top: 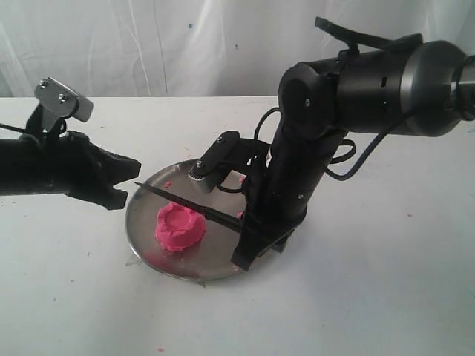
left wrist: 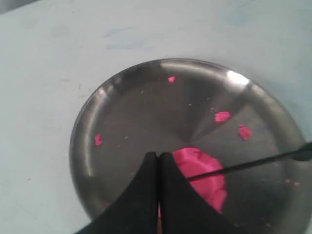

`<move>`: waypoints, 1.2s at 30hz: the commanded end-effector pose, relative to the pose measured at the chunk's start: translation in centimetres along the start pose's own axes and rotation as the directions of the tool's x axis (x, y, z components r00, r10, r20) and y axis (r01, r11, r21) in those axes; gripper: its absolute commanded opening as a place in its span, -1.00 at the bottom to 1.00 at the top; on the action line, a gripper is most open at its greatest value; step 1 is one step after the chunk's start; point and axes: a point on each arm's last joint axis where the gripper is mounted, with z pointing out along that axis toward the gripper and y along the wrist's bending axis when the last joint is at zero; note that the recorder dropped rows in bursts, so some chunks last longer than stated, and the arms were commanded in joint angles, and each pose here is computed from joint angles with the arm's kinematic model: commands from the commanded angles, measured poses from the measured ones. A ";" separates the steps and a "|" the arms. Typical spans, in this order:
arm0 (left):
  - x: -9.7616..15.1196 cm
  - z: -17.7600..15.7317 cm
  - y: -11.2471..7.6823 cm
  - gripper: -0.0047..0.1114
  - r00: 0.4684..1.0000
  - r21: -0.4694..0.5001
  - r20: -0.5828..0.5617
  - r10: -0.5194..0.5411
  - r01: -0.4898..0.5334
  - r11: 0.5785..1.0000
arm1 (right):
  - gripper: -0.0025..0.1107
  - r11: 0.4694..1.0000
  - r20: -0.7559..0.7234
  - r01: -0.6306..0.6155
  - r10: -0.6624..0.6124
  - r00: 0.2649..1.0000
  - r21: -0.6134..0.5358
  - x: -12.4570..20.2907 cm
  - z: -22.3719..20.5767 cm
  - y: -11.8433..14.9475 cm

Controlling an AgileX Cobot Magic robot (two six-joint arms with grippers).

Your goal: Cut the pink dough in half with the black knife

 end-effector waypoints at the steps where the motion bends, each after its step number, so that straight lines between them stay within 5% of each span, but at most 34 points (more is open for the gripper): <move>1: 0.5 1.8 3.6 -0.92 0.979 -0.277 -0.098 -0.180 0.147 0.950 | -0.96 1.000 -0.003 0.017 -0.017 1.000 -0.002 0.0 0.5 -0.1; 6: 0.0 1.6 6.4 -0.92 0.967 -0.472 -0.254 -0.019 -0.107 0.875 | -0.96 1.000 0.018 0.018 -0.019 1.000 0.012 -0.2 0.5 -0.2; 10: 0.2 1.4 7.4 -0.92 0.933 -0.570 -0.360 -0.017 -0.205 0.795 | -0.96 1.000 0.018 0.014 -0.014 1.000 0.012 -0.2 0.5 -0.2; 15: -0.4 2.4 6.0 -0.92 0.941 -0.453 -0.327 0.088 -0.238 0.860 | -0.96 1.000 0.018 -0.012 0.012 1.000 0.008 -0.2 0.5 -0.2; 19: -0.1 3.8 2.4 -0.92 0.978 -0.117 -0.129 0.167 -0.182 0.976 | -0.96 1.000 0.016 -0.014 0.013 1.000 0.004 -0.2 0.5 -0.1; 21: -0.4 3.9 1.3 -0.92 0.999 -0.030 -0.053 -0.005 0.003 1.000 | -0.96 1.000 0.016 -0.014 0.013 1.000 0.004 -0.2 0.5 -0.1; 22: -0.9 4.0 1.2 -0.92 0.983 -0.015 -0.029 -0.179 0.179 0.984 | -0.96 1.000 0.016 -0.014 0.013 1.000 0.004 -0.2 0.5 -0.1; 24: -1.1 3.8 1.2 -0.92 0.871 0.022 -0.027 -0.490 0.491 0.871 | -0.96 1.000 0.010 -0.015 0.015 1.000 0.001 -0.1 0.5 -0.1; 28: 0.1 3.0 1.1 -0.92 0.745 0.239 -0.214 -0.632 0.667 0.705 | -0.96 1.000 0.003 -0.021 0.021 1.000 -0.009 0.0 0.5 0.0; 30: 0.5 2.3 1.9 -0.92 0.732 0.340 -0.253 -0.632 0.679 0.650 | -0.96 1.000 0.006 -0.026 0.026 1.000 -0.014 -0.1 0.5 0.0; 31: 0.8 2.0 2.2 -0.92 0.749 0.361 -0.282 -0.600 0.662 0.657 | -0.96 1.000 0.004 -0.026 0.026 1.000 -0.015 -0.1 0.5 0.1; 33: 1.2 1.4 2.9 -0.92 0.802 0.339 -0.358 -0.477 0.588 0.734 | -0.96 0.999 0.002 -0.034 0.034 0.999 -0.016 0.0 0.5 0.1; 36: 1.0 1.3 3.6 -0.92 0.797 0.180 -0.482 -0.365 0.498 0.848 | -0.96 0.999 0.002 -0.042 0.042 0.999 -0.016 0.0 0.5 0.1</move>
